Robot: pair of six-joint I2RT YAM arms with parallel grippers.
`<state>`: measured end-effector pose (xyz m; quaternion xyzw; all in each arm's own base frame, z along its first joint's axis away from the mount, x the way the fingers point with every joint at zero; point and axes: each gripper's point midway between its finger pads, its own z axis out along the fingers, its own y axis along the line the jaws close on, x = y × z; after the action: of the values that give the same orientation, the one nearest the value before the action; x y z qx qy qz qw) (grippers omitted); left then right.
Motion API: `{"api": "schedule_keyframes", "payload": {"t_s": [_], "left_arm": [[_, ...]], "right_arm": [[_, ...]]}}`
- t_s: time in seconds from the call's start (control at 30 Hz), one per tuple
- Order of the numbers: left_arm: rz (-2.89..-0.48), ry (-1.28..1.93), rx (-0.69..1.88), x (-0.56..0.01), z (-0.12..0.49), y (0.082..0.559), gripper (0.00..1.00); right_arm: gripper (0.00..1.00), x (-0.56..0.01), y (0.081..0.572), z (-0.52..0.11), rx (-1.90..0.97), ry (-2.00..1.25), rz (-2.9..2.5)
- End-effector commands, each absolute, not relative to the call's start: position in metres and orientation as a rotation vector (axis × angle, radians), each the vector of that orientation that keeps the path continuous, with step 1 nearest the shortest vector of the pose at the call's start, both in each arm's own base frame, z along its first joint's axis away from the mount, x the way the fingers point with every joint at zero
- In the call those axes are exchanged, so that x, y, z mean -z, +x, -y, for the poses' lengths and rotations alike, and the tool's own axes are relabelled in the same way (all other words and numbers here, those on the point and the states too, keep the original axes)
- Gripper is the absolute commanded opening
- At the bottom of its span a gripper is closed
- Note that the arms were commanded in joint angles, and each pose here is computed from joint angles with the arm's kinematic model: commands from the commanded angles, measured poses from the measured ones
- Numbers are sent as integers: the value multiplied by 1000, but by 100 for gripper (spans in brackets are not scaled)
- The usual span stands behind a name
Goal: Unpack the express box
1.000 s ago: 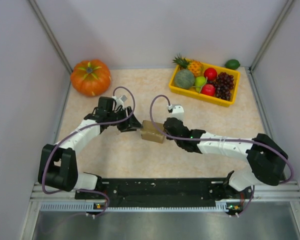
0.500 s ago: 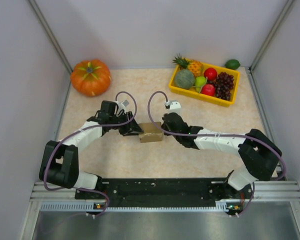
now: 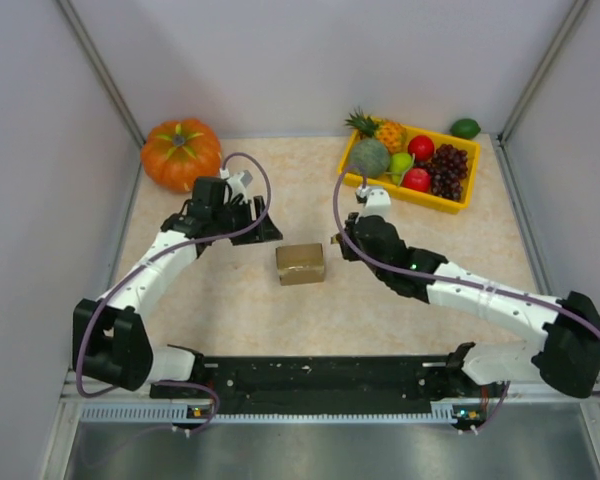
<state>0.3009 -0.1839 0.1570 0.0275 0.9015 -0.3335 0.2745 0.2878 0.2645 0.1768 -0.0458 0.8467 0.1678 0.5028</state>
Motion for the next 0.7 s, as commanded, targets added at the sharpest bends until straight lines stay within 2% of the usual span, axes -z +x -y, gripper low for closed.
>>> {"api": "schedule_keyframes", "payload": {"t_s": [0.0, 0.33, 0.5, 0.67], "left_arm": [[-2296, 236, 880, -193, 196, 311, 68], [-2247, 600, 872, -190, 233, 313, 72], [-2094, 941, 666, -184, 246, 300, 75], [-1932, 1187, 662, -184, 247, 284, 78]], "right_arm": [[0, -200, 273, -254, -498, -73, -2016], [0, -207, 250, -267, -661, -123, -2055], [0, -209, 247, -262, -661, -88, -2075], [0, -208, 242, -247, -675, -45, -2112]]}}
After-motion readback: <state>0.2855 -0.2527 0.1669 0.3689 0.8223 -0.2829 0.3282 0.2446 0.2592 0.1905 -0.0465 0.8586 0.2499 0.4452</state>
